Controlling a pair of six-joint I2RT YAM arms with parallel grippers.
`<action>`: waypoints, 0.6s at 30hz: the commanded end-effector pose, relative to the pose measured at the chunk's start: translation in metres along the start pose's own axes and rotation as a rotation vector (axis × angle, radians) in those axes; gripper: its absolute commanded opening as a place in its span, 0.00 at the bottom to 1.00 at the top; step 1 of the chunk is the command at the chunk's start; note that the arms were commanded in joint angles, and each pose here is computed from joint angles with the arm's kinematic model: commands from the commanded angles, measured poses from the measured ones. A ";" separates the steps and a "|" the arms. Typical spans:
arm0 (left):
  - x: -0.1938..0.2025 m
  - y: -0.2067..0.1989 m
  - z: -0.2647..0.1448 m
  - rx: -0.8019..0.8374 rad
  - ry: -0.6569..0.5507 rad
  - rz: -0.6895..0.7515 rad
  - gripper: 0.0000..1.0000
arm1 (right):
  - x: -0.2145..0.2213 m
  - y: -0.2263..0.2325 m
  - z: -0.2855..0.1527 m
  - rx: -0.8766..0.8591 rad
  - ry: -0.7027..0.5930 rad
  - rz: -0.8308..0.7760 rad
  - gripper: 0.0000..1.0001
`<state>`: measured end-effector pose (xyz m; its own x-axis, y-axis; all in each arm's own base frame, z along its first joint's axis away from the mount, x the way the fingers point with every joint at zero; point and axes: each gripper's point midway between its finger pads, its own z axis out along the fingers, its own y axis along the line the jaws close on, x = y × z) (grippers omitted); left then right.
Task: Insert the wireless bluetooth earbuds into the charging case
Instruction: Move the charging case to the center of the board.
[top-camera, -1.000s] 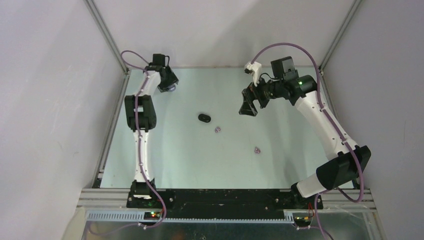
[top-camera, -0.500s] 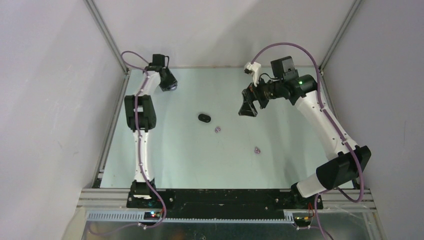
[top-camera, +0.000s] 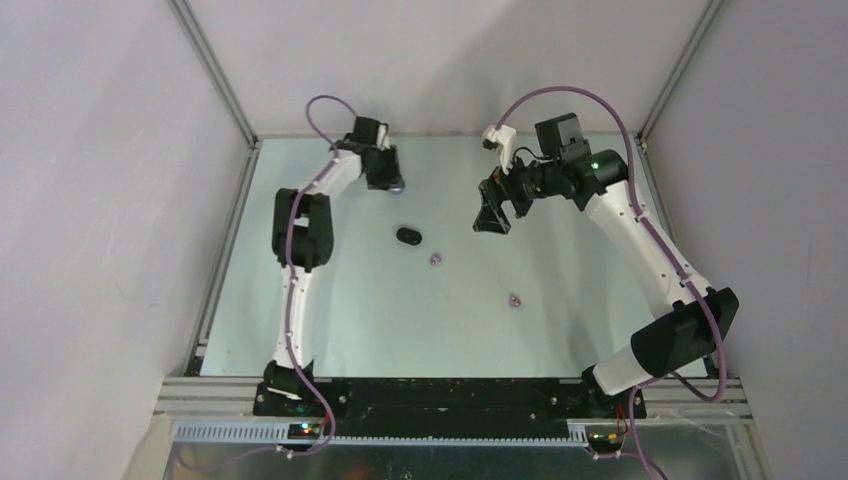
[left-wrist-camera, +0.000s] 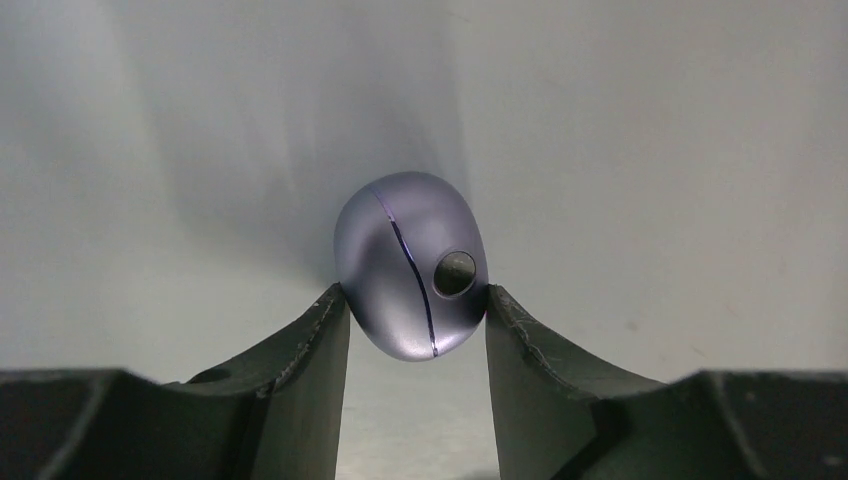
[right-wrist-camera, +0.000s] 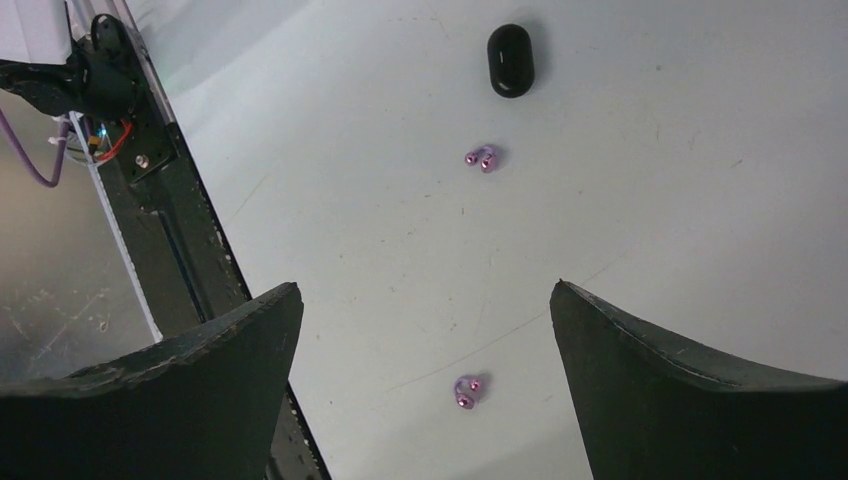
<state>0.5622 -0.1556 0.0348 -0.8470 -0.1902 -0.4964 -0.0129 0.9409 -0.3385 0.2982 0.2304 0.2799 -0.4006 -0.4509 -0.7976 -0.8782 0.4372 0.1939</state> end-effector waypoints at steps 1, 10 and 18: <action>0.010 -0.087 -0.032 0.195 -0.002 0.281 0.32 | -0.010 -0.002 -0.007 0.047 -0.050 -0.063 0.99; 0.077 -0.194 -0.071 0.474 0.066 0.649 0.33 | -0.011 -0.030 -0.027 0.207 -0.107 -0.090 0.99; 0.168 -0.234 -0.092 0.597 0.210 0.923 0.38 | -0.012 -0.073 -0.071 0.379 -0.208 -0.011 0.99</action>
<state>0.4167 -0.3637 0.0795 -0.6191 0.5110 -0.5963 0.7629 0.5716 -0.3021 0.3340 0.1712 0.2898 -0.3522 -0.3766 -0.8568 -0.7697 0.6374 0.0363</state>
